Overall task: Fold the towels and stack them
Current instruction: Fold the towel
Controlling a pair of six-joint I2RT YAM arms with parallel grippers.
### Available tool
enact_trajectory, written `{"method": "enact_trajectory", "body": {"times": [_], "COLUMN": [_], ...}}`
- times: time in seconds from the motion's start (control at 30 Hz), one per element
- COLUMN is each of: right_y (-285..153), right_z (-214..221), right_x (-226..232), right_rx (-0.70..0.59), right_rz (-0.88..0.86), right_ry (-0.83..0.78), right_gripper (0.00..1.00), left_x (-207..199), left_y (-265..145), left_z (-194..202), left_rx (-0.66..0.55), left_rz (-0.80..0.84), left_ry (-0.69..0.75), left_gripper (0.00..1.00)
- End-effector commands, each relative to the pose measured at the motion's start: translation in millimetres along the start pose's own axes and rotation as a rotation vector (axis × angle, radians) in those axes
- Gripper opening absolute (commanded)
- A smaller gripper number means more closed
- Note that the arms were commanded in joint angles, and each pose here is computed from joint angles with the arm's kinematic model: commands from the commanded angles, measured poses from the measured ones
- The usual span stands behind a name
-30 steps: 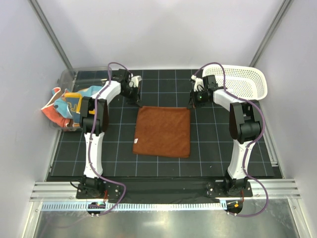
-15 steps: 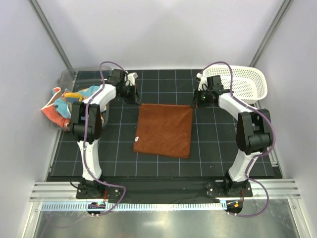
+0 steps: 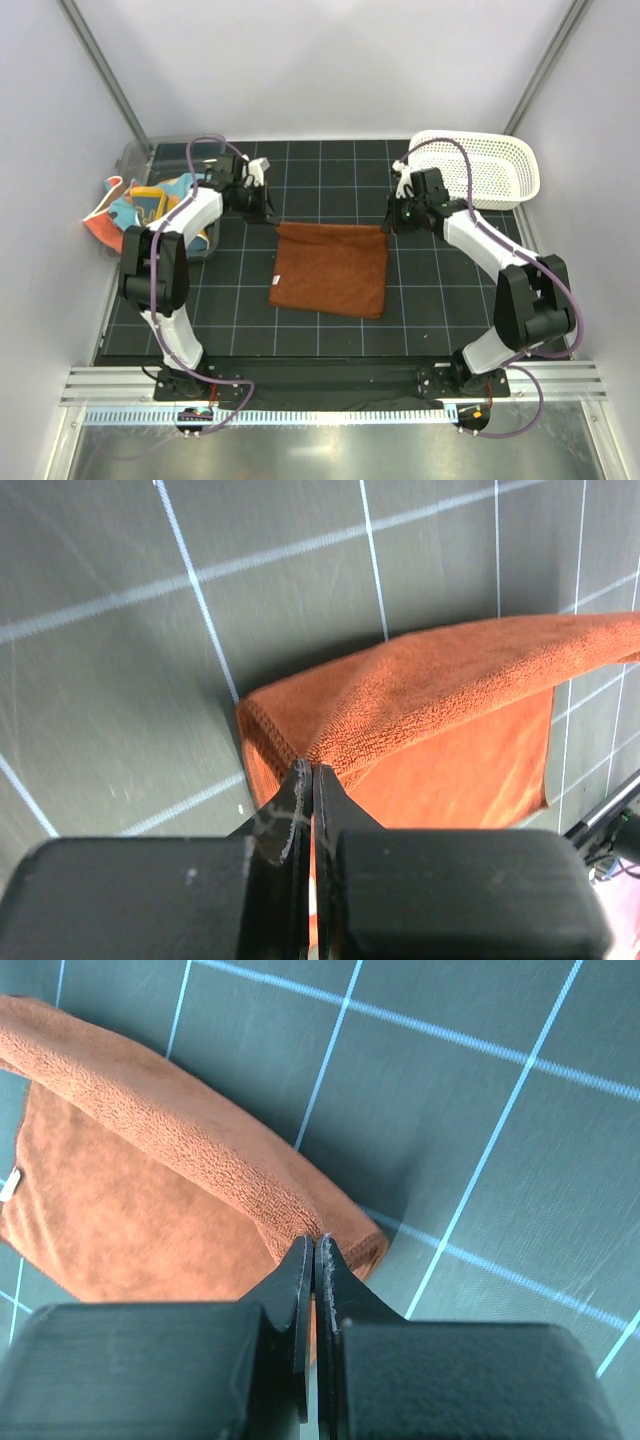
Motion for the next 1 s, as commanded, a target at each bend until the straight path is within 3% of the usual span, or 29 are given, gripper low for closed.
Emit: {"method": "enact_trajectory", "body": {"times": [0.0, 0.23, 0.63, 0.97], "right_y": [-20.3, -37.2, -59.3, -53.6], "right_z": [3.2, 41.4, 76.6, 107.1], "right_x": [8.0, 6.9, 32.1, 57.0], "right_rx": [-0.028, 0.024, 0.007, 0.020], "right_rz": [0.058, 0.125, 0.045, -0.009], "right_ry": [0.027, 0.128, 0.255, 0.288], "right_gripper": [0.01, 0.01, 0.01, 0.01], "left_x": [-13.6, -15.9, -9.8, -6.1], "left_y": [-23.8, -41.6, -55.6, -56.7], "left_z": [-5.0, 24.4, 79.3, 95.5], "left_rx": [-0.089, -0.083, -0.019, 0.027], "left_rz": [0.024, 0.019, -0.045, -0.099], "left_ry": [0.022, 0.010, -0.022, -0.030], "left_gripper": [0.00, 0.00, 0.00, 0.00]}}
Point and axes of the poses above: each gripper's point midway between its finger pads, its own y axis out along the fingers, its own x axis along the line the jaws close on, z = x × y, the point moved 5 cm from there along -y, back along the fingers, and after that the axes turned 7 degrees about -y, right-handed, at the moved point
